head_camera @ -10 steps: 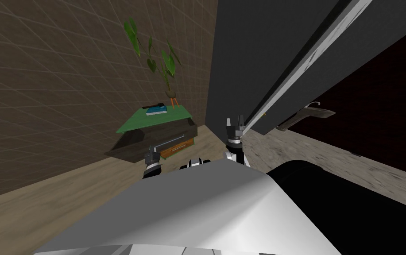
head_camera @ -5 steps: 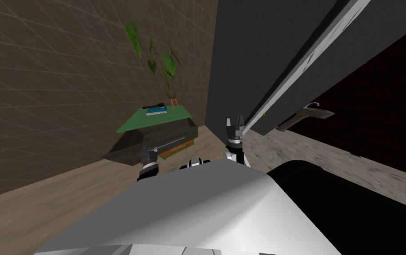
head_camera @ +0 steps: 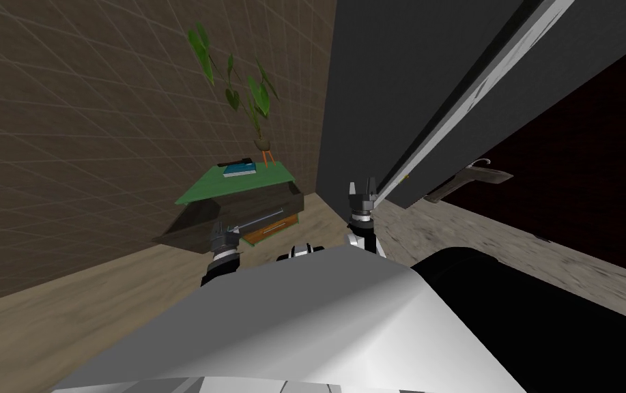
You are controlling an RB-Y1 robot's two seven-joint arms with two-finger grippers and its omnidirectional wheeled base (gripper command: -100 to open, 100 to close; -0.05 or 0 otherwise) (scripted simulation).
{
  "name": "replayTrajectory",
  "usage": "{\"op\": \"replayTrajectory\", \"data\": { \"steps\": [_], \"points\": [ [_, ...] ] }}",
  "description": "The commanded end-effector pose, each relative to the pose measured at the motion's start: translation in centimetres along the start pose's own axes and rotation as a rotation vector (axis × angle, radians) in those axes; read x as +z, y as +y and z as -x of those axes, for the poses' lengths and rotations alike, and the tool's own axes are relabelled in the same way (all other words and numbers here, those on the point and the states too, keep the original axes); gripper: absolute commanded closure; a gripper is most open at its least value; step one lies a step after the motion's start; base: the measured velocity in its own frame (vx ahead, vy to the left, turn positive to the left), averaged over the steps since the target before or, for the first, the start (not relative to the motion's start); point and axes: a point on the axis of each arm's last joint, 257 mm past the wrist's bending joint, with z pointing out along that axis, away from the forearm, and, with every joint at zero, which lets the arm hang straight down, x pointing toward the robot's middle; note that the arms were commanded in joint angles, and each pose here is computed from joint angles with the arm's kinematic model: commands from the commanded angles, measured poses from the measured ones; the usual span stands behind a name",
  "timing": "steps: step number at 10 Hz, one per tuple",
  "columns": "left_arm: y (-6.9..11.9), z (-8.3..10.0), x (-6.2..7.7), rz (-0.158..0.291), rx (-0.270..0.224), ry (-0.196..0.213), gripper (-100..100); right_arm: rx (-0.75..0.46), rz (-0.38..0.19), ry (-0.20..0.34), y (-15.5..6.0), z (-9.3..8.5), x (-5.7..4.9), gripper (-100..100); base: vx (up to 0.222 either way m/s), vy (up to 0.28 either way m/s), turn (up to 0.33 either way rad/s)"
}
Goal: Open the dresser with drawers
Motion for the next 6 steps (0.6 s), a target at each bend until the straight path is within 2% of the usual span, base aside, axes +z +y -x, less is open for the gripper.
{"op": "replayTrajectory", "data": {
  "steps": [1,6],
  "points": [
    [0.08,0.03,-0.02,0.005,0.001,-0.001,0,0.000,0.000,0.000,0.00,0.00,0.00,0,0.000,0.000,0.000],
    [0.45,0.16,-0.17,0.015,0.002,-0.003,0,0.000,0.000,0.000,0.00,0.00,0.00,0,0.000,0.000,0.000]
  ]
}}
